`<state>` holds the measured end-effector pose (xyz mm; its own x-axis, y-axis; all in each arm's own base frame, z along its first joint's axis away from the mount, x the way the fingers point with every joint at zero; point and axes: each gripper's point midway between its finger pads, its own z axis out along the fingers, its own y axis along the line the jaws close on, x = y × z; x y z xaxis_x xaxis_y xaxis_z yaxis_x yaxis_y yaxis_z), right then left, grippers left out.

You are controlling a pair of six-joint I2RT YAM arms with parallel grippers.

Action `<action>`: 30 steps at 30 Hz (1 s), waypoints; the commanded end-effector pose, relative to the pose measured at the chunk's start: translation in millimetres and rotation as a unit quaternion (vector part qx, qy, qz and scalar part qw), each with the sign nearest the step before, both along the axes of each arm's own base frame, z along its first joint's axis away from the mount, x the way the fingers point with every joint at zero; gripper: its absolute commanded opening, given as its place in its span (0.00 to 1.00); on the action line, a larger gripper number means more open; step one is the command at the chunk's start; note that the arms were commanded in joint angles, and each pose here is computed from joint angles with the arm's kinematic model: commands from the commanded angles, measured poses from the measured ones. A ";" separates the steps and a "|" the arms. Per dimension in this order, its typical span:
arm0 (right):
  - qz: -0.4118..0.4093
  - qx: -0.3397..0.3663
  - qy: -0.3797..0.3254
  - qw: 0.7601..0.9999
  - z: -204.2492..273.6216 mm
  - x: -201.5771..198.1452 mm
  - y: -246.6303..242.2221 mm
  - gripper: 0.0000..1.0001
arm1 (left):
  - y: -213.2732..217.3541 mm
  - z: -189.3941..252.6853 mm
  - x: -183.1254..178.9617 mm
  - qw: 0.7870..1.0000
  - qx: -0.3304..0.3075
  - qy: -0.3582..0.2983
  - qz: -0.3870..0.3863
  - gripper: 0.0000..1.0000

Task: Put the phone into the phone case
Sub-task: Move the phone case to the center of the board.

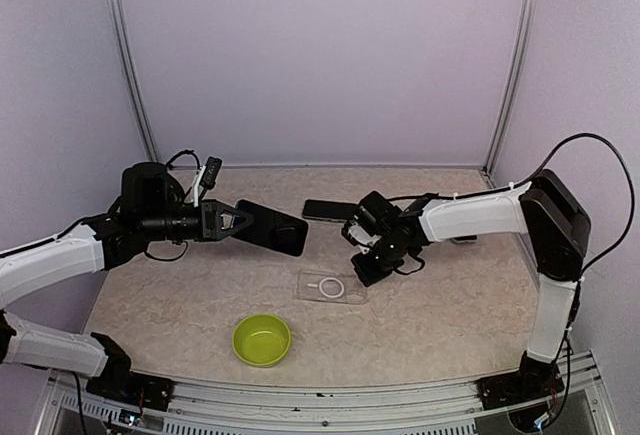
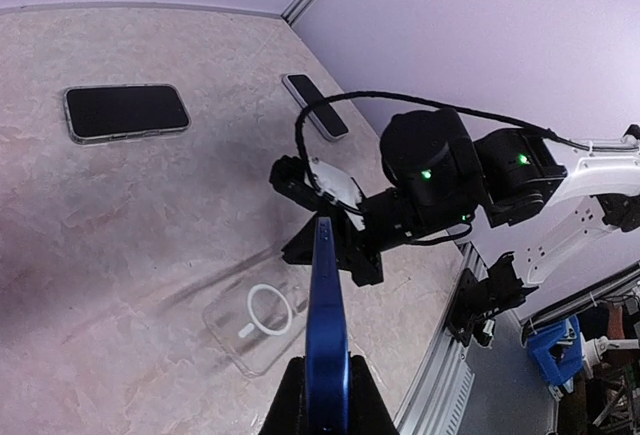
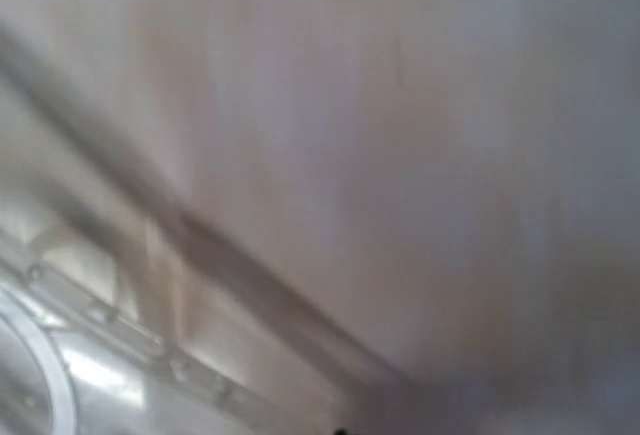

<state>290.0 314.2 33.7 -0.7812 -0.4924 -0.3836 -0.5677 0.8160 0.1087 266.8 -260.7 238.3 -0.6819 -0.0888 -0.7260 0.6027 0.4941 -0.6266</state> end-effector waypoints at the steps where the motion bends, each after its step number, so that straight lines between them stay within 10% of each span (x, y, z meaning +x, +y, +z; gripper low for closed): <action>1: -0.002 -0.034 -0.015 0.999 -8.2 35.1 9.8 0.00 | -5.9 20.6 -3.4 0.999 -0.026 -0.033 -0.007 0.00; 8: -0.009 -0.039 -0.015 0.999 -14.4 63.8 28.5 0.03 | -3.1 14.1 -9.8 0.999 -0.022 -0.028 -0.002 0.00; 25: -0.035 0.088 -0.092 0.991 71.2 53.5 3.9 0.99 | -27.0 -15.4 -11.4 1.000 -0.006 0.004 -0.015 0.00; 30: -0.096 0.130 -0.128 0.979 82.8 56.4 -27.8 1.00 | -32.9 -25.1 -9.0 1.000 -0.004 0.016 -0.017 0.00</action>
